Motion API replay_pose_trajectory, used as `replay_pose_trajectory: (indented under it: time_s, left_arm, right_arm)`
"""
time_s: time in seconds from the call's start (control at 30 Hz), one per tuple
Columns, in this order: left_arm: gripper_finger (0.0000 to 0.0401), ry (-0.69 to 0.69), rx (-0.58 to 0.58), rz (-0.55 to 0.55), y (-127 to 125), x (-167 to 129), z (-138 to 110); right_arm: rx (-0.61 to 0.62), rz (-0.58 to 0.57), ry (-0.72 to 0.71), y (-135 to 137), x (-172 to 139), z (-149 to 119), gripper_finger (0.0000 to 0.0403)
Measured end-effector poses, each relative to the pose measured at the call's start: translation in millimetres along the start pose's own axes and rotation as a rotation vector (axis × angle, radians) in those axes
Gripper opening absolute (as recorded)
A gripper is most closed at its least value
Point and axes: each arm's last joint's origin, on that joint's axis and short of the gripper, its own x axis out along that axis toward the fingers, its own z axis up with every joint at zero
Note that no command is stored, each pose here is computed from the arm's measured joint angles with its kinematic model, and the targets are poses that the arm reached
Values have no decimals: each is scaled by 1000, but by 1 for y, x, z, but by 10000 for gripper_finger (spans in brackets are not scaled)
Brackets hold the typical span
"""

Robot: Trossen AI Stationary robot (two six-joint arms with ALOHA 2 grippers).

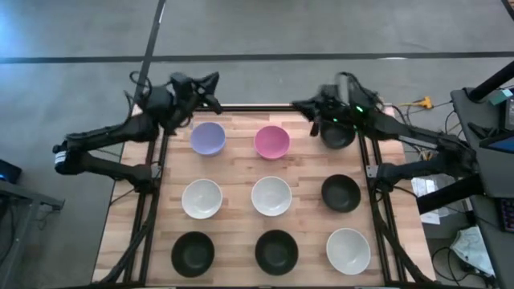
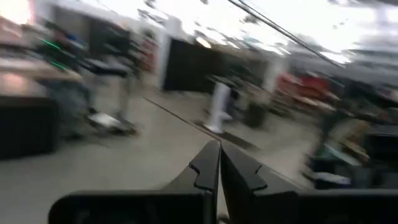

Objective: Nest bowls inside each other
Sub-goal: Stack the pink bowl on the white bowl

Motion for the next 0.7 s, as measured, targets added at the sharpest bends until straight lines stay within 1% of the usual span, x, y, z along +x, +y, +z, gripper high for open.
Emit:
replay_pose_trajectory:
  time_s: [0.07, 0.13, 0.2, 0.27, 0.33, 0.37, 0.43, 0.47, 0.5, 0.53, 0.6, 0.67, 0.7]
  left_arm:
    - [0, 71, -28, -109, 11, 1, 1]
    - [0, 129, -45, -210, 23, 2, 2]
    - [0, 185, -57, -299, 32, 3, 1]
    - [0, 221, -67, -359, 37, 5, -1]
    - [0, 246, -68, -380, 39, 7, -5]
    - [0, 253, -59, -385, 39, 8, -6]
    - [0, 269, -20, -384, 40, 9, -10]
    - [0, 278, 0, -383, 40, 9, -11]
    - [0, 287, 18, -384, 40, 9, -12]
    - [0, 293, 34, -385, 40, 8, -13]
    - [0, 314, 37, -384, 41, 8, -15]
    - [0, 333, 33, -382, 41, 7, -18]
    - [0, 339, 33, -381, 41, 7, -19]
  right_arm:
    - [80, 223, 157, -14, 18, -9, 9]
    - [159, 391, 257, -23, 36, -12, 9]
    - [195, 504, 321, -29, 50, -15, 9]
    - [203, 556, 363, -36, 63, -20, 9]
    - [204, 556, 435, -39, 73, -33, 9]
    - [187, 558, 469, -39, 76, -38, 9]
    - [138, 536, 551, -36, 78, -49, 9]
    - [96, 505, 604, -33, 77, -54, 9]
    - [38, 467, 668, -29, 76, -59, 9]
    - [-47, 421, 742, -26, 74, -64, 9]
    - [-248, 316, 903, -18, 71, -74, 9]
    - [-436, 187, 1006, -12, 72, -78, 9]
    - [-497, 120, 1033, -10, 74, -80, 9]
